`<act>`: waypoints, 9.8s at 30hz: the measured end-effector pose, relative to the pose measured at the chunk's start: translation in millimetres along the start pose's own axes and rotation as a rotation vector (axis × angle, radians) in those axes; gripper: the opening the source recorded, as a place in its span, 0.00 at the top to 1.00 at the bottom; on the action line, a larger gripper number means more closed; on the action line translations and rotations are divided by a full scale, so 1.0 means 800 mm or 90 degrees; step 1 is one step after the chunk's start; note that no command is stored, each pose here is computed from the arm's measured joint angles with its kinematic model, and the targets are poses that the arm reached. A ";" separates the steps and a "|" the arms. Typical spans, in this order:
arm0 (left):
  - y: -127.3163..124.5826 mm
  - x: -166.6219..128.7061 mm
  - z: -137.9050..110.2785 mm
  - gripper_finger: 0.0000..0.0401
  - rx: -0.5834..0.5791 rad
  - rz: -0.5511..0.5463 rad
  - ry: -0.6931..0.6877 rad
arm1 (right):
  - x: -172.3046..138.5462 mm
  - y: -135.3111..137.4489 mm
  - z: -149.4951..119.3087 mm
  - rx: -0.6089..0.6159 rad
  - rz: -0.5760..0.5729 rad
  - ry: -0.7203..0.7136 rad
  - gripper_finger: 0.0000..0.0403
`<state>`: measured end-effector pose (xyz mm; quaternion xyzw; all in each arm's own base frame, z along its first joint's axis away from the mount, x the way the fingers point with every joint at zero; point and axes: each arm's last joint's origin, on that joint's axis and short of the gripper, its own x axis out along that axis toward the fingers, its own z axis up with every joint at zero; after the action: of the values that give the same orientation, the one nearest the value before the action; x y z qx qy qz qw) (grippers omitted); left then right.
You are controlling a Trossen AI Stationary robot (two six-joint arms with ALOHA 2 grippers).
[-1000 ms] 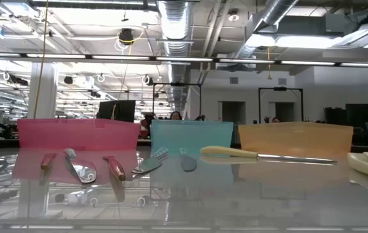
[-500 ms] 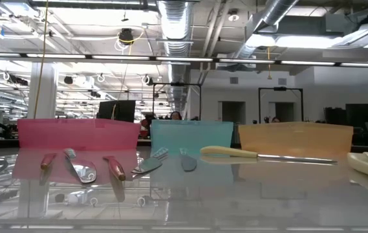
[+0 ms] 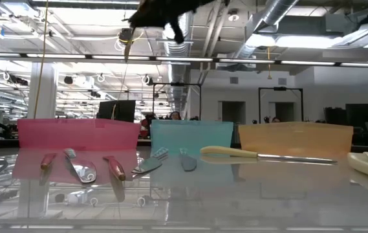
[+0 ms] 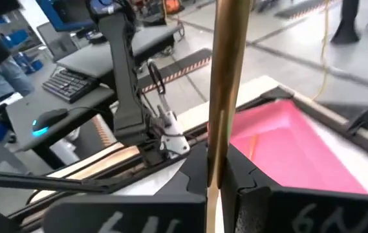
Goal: Sort silverware by color (type)
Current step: Put the gold knife into the red bin, then put the white and blue knife into the green bin
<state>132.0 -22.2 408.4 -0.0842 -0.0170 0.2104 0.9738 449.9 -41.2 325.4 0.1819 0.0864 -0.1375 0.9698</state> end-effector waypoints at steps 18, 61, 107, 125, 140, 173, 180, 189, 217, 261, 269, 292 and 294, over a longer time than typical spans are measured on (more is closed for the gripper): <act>0.037 -0.035 -0.001 0.80 0.029 0.085 0.017 | 0.148 -0.074 0.005 0.045 0.050 0.035 0.96; 0.048 -0.038 -0.007 0.80 0.069 0.259 0.013 | 0.200 -0.141 -0.090 0.036 0.021 0.224 0.91; 0.042 -0.038 0.024 0.80 -0.156 0.235 -0.118 | 0.201 -0.140 -0.087 0.055 0.025 0.208 0.72; 0.071 -0.091 0.120 0.80 -0.554 0.081 -0.519 | 0.201 -0.127 -0.090 0.091 0.061 0.220 0.72; 0.056 -0.075 0.115 0.80 -0.447 0.124 -0.404 | 0.201 -0.086 -0.092 0.133 0.164 0.209 0.72; 0.059 -0.082 0.111 0.80 -0.502 0.086 -0.362 | 0.080 -0.102 -0.019 0.048 0.072 0.545 0.72; 0.069 -0.091 0.114 0.80 -0.518 0.083 -0.373 | 0.051 -0.100 -0.032 0.081 -0.044 0.685 0.72; 0.081 -0.099 0.106 0.80 -0.381 0.174 -0.315 | 0.042 -0.056 -0.054 0.076 -0.121 0.724 0.72; 0.068 -0.079 0.059 0.80 -0.143 0.259 -0.144 | -0.129 0.066 -0.018 0.027 -0.286 0.674 0.72; 0.065 -0.071 0.025 0.78 -0.301 0.242 -0.106 | -0.004 0.038 -0.240 0.268 -0.405 0.448 0.39; 0.064 -0.071 0.024 0.78 -0.297 0.209 -0.087 | 0.007 0.035 -0.259 0.336 -0.428 0.433 0.39; 0.063 -0.071 0.017 0.78 -0.257 0.169 -0.044 | -0.004 0.031 -0.265 0.364 -0.497 0.465 0.75; 0.063 -0.071 0.017 0.78 -0.257 0.169 -0.044 | -0.007 0.032 -0.263 0.363 -0.499 0.472 0.77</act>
<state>59.1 1.8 413.5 -0.2716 -0.0811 0.3313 0.8999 427.6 62.1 141.2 0.4247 0.4383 -0.4297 0.6655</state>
